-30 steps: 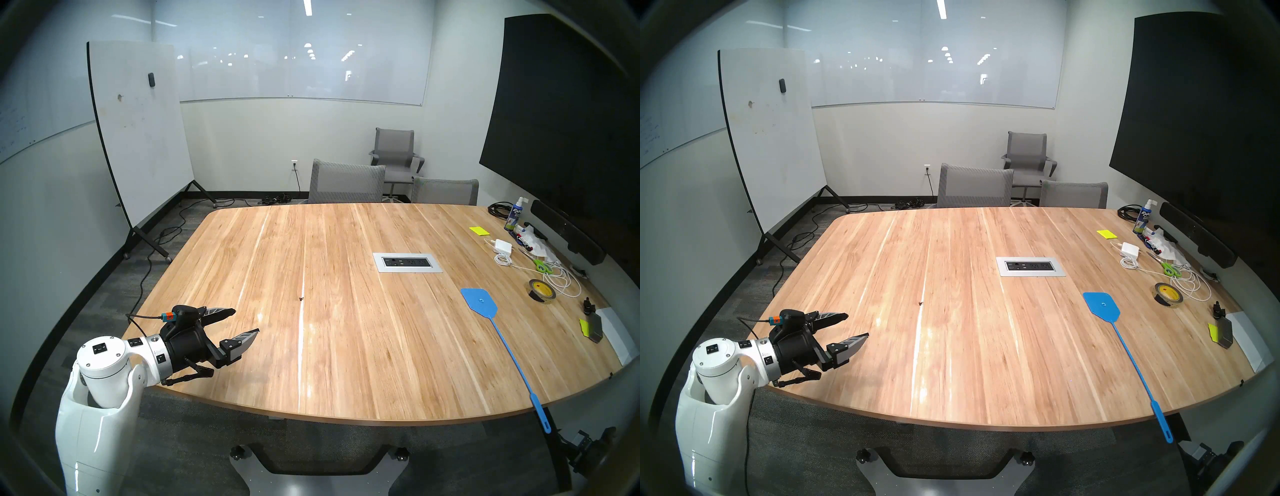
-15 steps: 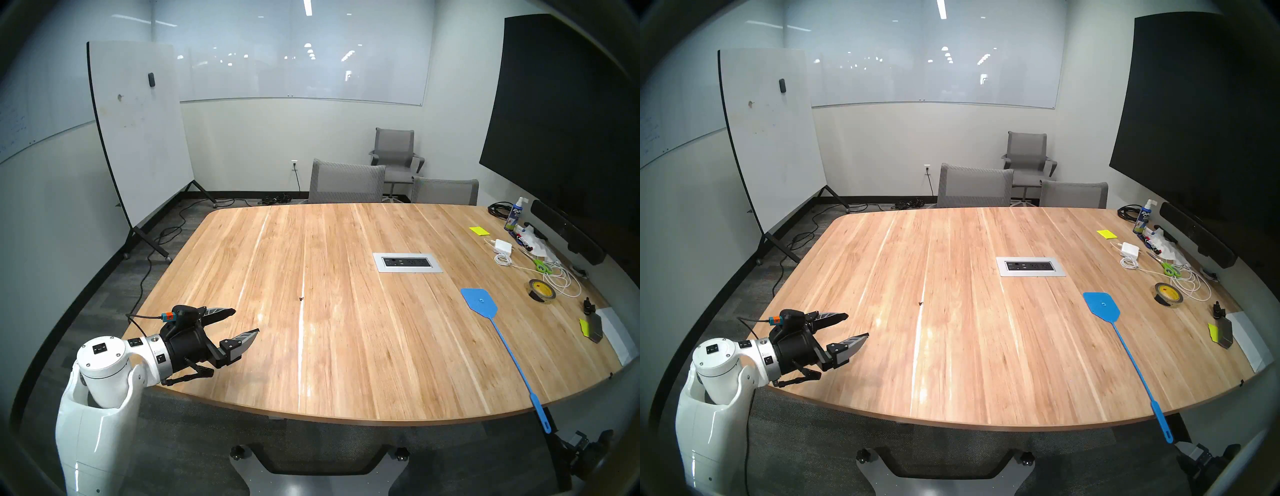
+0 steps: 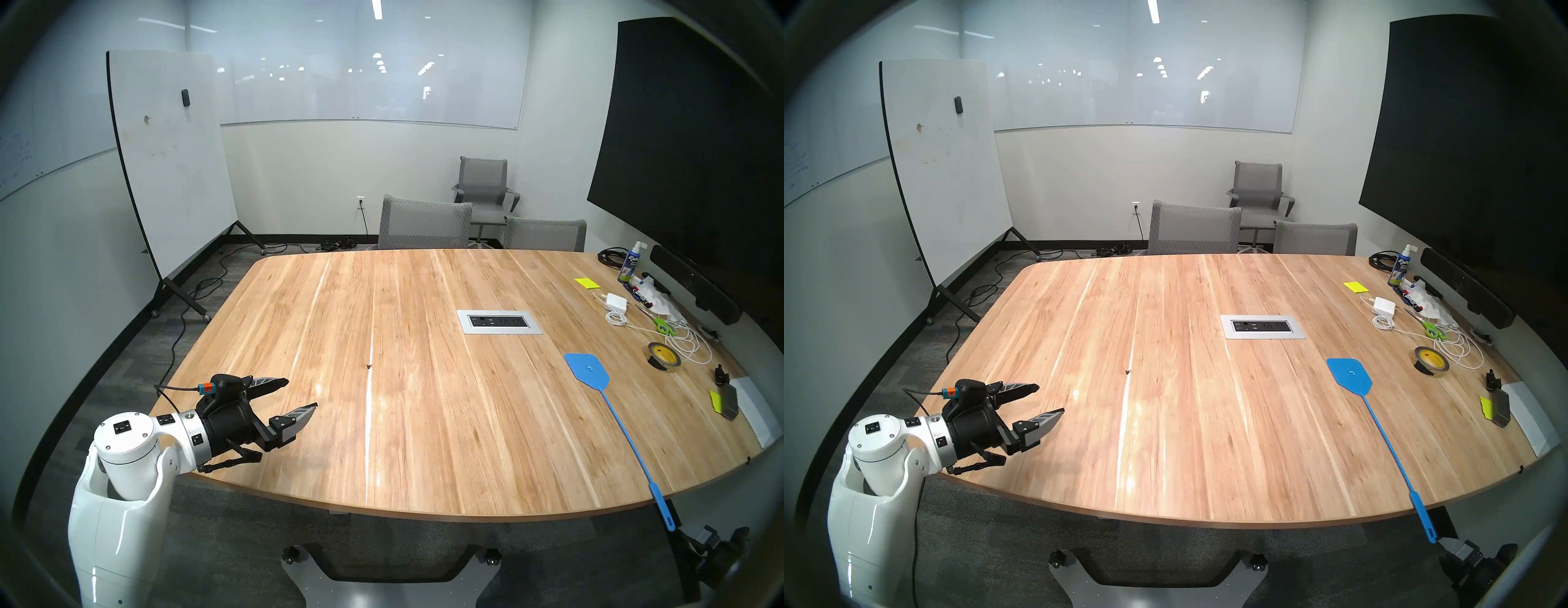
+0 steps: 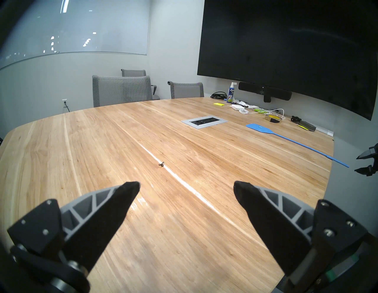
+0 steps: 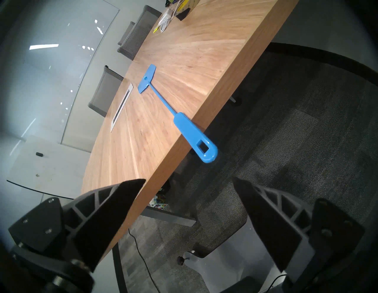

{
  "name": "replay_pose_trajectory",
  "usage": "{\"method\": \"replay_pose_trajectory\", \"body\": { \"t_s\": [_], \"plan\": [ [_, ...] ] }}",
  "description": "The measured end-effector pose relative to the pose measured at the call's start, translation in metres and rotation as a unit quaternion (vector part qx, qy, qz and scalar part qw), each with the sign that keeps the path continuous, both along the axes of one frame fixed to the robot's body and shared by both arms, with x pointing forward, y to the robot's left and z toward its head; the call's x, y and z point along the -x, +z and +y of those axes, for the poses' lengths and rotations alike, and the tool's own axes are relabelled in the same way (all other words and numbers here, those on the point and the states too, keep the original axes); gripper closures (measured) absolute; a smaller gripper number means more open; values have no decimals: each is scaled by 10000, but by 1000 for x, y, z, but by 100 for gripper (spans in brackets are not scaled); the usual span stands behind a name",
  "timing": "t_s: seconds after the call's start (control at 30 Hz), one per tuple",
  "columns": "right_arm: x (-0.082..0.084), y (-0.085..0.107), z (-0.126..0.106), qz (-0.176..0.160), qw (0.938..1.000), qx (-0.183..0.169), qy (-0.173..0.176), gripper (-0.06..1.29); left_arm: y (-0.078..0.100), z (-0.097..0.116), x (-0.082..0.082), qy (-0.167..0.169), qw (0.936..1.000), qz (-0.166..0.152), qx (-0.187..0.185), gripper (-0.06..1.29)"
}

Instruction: Swat a bug on table

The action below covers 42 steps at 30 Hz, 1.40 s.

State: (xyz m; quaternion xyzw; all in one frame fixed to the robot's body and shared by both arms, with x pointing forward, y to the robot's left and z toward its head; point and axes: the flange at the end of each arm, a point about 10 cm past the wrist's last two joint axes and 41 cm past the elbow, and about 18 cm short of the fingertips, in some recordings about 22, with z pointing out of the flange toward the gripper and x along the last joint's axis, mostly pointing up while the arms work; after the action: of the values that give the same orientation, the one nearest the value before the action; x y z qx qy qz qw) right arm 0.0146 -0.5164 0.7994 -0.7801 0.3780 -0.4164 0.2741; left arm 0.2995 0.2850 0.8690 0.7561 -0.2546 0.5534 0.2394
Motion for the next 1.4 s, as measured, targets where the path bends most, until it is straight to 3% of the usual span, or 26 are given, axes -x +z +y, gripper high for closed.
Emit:
{"method": "replay_pose_trajectory", "body": {
  "t_s": [1.4],
  "plan": [
    [-11, -8, -6, 132, 9981, -60, -603, 0, 0, 0, 0, 1, 10000, 0, 0, -2]
  ]
}}
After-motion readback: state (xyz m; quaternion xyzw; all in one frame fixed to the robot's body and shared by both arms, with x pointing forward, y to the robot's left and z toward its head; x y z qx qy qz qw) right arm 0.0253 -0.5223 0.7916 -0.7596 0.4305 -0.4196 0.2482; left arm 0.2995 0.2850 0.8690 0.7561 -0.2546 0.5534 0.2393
